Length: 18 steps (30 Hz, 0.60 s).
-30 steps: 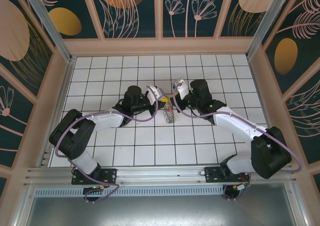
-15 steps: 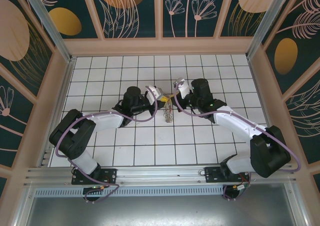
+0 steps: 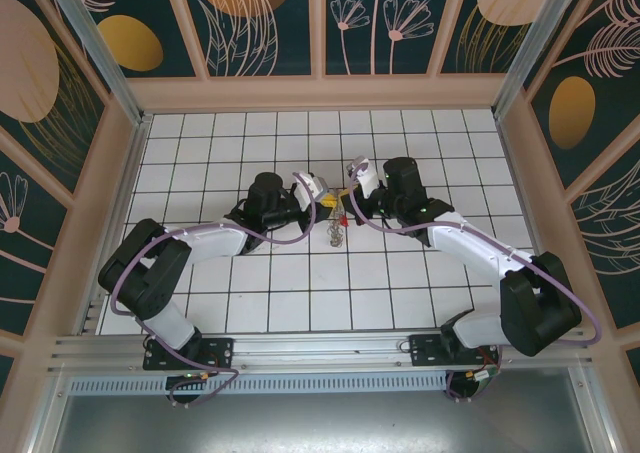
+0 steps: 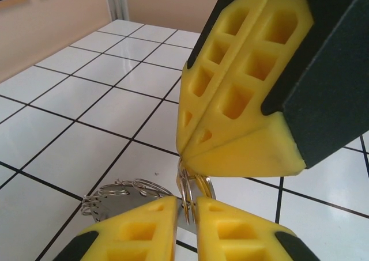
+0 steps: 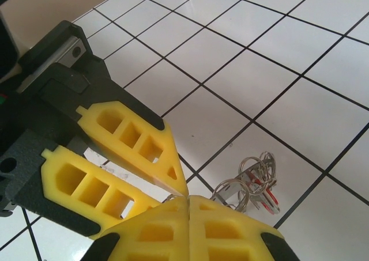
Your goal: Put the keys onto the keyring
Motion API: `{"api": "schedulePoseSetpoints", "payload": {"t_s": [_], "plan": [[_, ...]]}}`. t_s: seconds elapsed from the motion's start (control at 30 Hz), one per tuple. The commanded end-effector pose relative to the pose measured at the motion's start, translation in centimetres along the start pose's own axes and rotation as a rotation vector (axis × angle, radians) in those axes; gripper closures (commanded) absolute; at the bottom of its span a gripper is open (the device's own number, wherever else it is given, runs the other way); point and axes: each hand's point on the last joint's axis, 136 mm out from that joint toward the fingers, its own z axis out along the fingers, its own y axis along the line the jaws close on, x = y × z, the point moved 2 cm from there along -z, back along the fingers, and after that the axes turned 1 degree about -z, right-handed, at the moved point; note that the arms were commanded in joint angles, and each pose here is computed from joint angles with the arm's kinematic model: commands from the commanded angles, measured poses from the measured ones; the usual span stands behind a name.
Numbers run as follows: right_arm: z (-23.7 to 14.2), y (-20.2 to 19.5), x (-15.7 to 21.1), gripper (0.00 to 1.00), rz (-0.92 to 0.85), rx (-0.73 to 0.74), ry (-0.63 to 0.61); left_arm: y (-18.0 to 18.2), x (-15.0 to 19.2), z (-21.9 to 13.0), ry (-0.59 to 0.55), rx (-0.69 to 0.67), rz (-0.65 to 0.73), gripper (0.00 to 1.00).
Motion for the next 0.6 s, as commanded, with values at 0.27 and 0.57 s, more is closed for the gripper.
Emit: {"api": "schedulePoseSetpoints", "payload": {"t_s": [0.27, 0.57], "plan": [[-1.11, 0.88, -3.02, 1.00, -0.062, -0.025, -0.079, 0.11, -0.92, 0.23, -0.007, 0.002, 0.027, 0.81], [-1.10, 1.19, -3.10, 1.00, -0.067, -0.040, -0.076, 0.32, -1.52, 0.16, -0.022, -0.013, 0.033, 0.80]]}}
